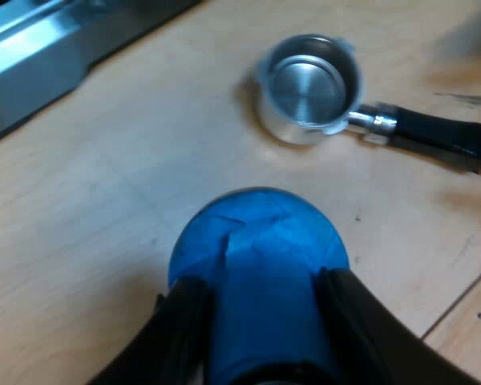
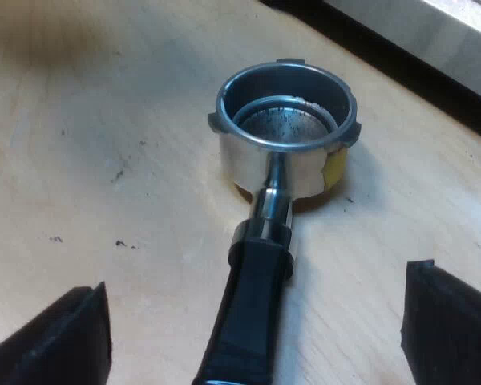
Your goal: Grind coffee beans and then tamp
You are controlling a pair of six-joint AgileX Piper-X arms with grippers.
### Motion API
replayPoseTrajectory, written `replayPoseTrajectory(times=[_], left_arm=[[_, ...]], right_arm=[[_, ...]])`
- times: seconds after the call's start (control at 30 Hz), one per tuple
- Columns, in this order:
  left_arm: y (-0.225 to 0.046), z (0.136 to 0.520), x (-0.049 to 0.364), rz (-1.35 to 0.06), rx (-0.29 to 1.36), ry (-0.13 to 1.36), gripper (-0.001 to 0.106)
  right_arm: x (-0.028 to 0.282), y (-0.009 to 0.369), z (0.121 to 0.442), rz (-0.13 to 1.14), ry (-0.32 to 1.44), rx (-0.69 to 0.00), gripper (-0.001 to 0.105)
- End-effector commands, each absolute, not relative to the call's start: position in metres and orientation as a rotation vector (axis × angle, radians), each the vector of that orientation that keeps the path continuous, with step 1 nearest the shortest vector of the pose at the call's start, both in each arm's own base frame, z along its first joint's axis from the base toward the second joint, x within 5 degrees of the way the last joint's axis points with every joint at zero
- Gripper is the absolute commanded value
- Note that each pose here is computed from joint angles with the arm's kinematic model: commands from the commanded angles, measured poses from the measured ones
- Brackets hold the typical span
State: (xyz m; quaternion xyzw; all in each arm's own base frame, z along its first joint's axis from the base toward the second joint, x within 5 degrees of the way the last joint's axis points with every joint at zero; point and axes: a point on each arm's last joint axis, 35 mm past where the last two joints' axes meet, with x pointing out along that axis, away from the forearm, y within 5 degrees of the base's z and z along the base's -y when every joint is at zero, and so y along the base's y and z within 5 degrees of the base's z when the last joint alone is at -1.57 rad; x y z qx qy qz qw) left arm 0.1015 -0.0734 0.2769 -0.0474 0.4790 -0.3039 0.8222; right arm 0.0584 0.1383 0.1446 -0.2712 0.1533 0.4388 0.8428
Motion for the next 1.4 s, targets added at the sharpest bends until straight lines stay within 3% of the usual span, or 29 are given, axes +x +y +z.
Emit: replayPoseTrajectory(times=[0.03,0.47,0.63,0.9,1.4], left_arm=[[-0.079,0.281,0.103,-0.686,-0.103,1.003,0.000],[-0.116,0.302,0.135,-0.785,-0.016,1.012,0.000],[-0.145,0.311,0.141,-0.848,0.063,1.028,0.000],[-0.183,0.294,0.150,-0.856,0.186,1.104,0.000],[-0.211,0.257,0.175,-0.786,0.266,1.142,0.000]], right_arm=[[0.058,0.139,0.147,0.926,0.311,-0.556,0.075],[0.058,0.139,0.147,0.926,0.311,-0.556,0.075],[0.058,0.139,0.147,0.926,0.311,-0.556,0.075],[0.058,0.139,0.147,0.926,0.311,-0.556,0.075],[0.058,0.139,0.147,0.926,0.311,-0.556,0.075]])
